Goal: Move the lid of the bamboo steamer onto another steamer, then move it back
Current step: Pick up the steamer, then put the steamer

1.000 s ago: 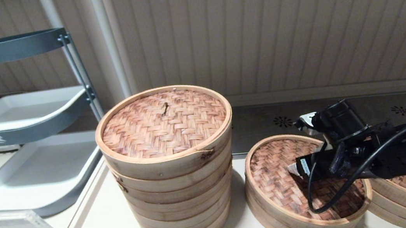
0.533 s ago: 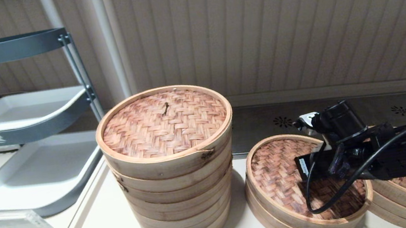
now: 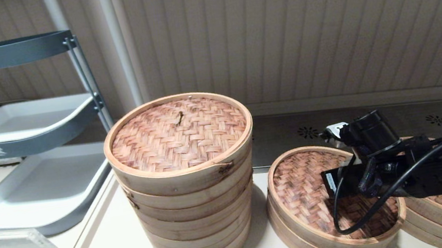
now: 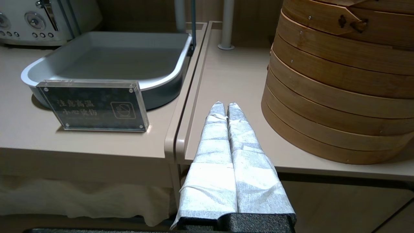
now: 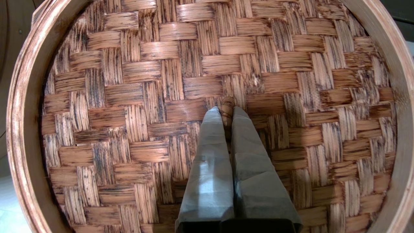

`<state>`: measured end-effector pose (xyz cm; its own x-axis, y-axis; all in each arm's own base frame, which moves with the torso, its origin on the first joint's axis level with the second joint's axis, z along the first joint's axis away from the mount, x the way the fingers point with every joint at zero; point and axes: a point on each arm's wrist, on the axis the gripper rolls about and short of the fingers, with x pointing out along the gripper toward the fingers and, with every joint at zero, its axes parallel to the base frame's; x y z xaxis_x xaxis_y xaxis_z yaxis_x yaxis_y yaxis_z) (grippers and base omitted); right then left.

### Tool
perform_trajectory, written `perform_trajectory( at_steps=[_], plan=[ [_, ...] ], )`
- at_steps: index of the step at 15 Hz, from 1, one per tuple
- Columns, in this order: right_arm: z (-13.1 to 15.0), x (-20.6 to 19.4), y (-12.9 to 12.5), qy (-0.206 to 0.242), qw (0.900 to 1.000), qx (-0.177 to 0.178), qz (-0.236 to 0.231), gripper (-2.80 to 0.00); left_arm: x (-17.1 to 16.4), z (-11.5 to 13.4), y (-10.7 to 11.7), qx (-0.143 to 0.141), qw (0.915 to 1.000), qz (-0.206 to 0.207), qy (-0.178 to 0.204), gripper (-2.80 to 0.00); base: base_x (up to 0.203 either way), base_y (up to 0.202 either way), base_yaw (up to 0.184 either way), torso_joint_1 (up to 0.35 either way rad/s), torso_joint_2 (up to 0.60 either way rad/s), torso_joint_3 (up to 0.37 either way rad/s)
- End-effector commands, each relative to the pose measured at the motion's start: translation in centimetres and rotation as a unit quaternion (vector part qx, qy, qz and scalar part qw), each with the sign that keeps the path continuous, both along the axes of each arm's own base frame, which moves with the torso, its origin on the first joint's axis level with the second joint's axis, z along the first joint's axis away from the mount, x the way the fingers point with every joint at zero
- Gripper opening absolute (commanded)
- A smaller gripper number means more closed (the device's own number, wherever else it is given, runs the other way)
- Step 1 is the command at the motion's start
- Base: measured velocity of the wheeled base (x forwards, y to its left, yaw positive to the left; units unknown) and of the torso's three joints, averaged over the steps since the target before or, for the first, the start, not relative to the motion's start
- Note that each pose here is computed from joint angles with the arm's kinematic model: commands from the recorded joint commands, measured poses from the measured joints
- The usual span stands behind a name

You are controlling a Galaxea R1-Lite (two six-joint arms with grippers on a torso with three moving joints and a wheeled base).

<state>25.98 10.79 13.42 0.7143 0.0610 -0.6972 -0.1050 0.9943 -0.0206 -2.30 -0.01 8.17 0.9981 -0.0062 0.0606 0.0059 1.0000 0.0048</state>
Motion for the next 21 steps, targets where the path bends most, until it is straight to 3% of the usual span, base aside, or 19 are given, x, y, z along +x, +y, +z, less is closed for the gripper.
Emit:
perform_trajectory(
  at_steps=[1, 11, 21],
  plan=[
    [1.4, -0.4, -0.2, -0.026, 1.0, 0.009, -0.002, -2.8, 0.2, -0.7, 0.0, 0.0, 0.9999, -0.001, 0.011, -2.8, 0.0, 0.0, 0.0, 0.0, 0.0, 0.0],
    [4.1, -1.2, -0.8, -0.072, 0.997, 0.014, -0.015, -2.8, 0.2, -0.7, 0.0, 0.0, 0.9999, 0.0, 0.011, -2.8, 0.0, 0.0, 0.0, 0.0, 0.0, 0.0],
    [8.1, -2.4, -2.4, -0.088, 0.995, 0.015, -0.036, -2.8, 0.2, -0.7, 0.0, 0.0, 0.9999, 0.0, 0.011, -2.8, 0.0, 0.0, 0.0, 0.0, 0.0, 0.0]
  ],
)
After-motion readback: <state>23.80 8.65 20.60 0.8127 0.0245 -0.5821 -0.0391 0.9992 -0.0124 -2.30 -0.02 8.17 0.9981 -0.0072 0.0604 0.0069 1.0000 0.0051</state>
